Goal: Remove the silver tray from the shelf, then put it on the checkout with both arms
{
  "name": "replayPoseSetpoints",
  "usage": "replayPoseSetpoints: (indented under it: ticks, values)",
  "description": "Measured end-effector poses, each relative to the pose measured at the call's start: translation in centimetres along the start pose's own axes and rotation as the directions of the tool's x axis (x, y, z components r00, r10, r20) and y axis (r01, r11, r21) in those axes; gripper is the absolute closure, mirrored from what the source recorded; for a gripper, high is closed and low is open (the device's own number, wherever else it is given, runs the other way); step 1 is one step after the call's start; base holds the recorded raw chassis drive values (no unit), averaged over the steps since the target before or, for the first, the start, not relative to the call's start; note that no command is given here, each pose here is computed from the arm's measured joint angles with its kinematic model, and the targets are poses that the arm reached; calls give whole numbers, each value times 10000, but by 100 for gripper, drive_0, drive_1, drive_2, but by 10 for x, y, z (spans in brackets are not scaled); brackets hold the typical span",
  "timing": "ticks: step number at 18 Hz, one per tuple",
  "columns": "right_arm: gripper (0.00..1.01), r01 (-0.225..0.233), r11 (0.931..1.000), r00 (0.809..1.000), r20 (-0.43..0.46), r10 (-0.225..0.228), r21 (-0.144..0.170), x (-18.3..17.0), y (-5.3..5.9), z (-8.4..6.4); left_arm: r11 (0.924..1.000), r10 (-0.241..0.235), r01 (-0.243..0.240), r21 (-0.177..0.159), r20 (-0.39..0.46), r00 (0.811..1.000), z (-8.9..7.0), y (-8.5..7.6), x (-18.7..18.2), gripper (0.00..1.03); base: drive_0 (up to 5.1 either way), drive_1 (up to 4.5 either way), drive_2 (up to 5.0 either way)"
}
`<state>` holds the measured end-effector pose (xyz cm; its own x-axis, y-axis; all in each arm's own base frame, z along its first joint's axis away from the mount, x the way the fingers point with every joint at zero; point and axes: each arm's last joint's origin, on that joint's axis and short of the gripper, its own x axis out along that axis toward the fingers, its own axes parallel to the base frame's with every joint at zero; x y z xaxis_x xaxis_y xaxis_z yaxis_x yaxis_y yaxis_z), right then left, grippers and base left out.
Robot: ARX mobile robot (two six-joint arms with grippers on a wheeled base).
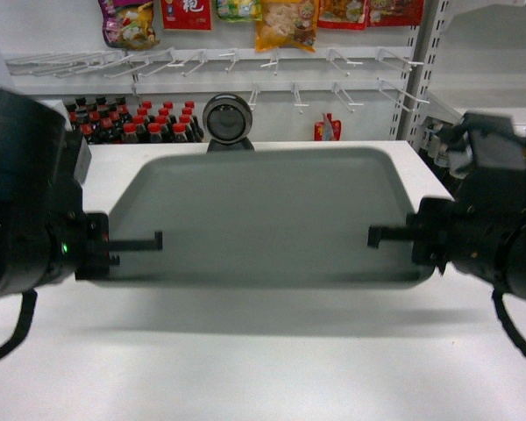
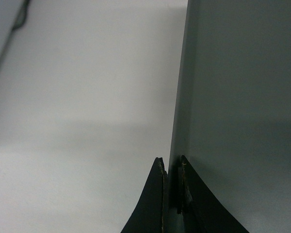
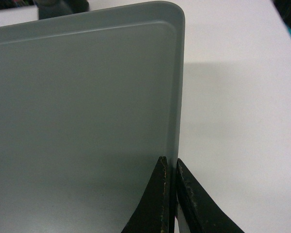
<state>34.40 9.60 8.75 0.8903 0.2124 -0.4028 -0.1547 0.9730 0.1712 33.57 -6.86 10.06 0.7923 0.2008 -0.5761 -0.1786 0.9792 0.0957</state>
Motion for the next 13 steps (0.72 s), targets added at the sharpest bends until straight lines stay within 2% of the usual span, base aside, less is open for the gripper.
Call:
replayPoseSetpoints:
  ticks: [2,3,5,6,7,9,10,11,12,13]
  values:
    - [98,249,9997,9971,-713,-253,-59,14,-4,-24,9995,68,-49,325,-600,9982,-21,-5,15,100,0,0,0]
    - [98,335,9992,9956,-869,-352,-205,19,-5,-36,9983,176,-128,561,-859,9961,-30,-8,20,100,0,0,0]
    - [98,619,9974,9897,-1266,-662,-378,26,-5,-49,9974,207,-137,708,-985,9949,-36,-13,22,100,0,0,0]
    - [98,757,9963,9876,-1348,-806,-409,29,-6,-50,9972,188,-112,745,-1009,9947,-35,-15,22,100,0,0,0]
    - [95,891,9950,9851,-1439,-947,-453,32,-6,-49,9978,165,-92,655,-1122,9936,-36,-16,25,99,0,0,0]
    - [76,878,9950,9802,-1739,-948,-477,33,-4,-51,9993,142,-94,362,-1345,9908,-37,-19,29,79,0,0,0]
    - [67,897,9950,9822,-1614,-958,-449,32,-5,-51,9998,47,-21,191,-1378,9904,-37,-19,29,70,0,0,0]
    - [58,990,9942,9845,-1413,-1040,-421,28,-5,-47,9998,-148,127,-162,-1372,9904,-33,-16,25,61,0,0,0]
    - [51,890,9955,9895,-1114,-923,-336,21,-7,-40,9988,-292,243,-429,-1167,9927,-26,-14,20,54,0,0,0]
    - [40,718,9973,9954,-617,-727,-177,7,-10,-23,9939,-596,545,-961,-514,9969,-8,-7,6,43,0,0,0]
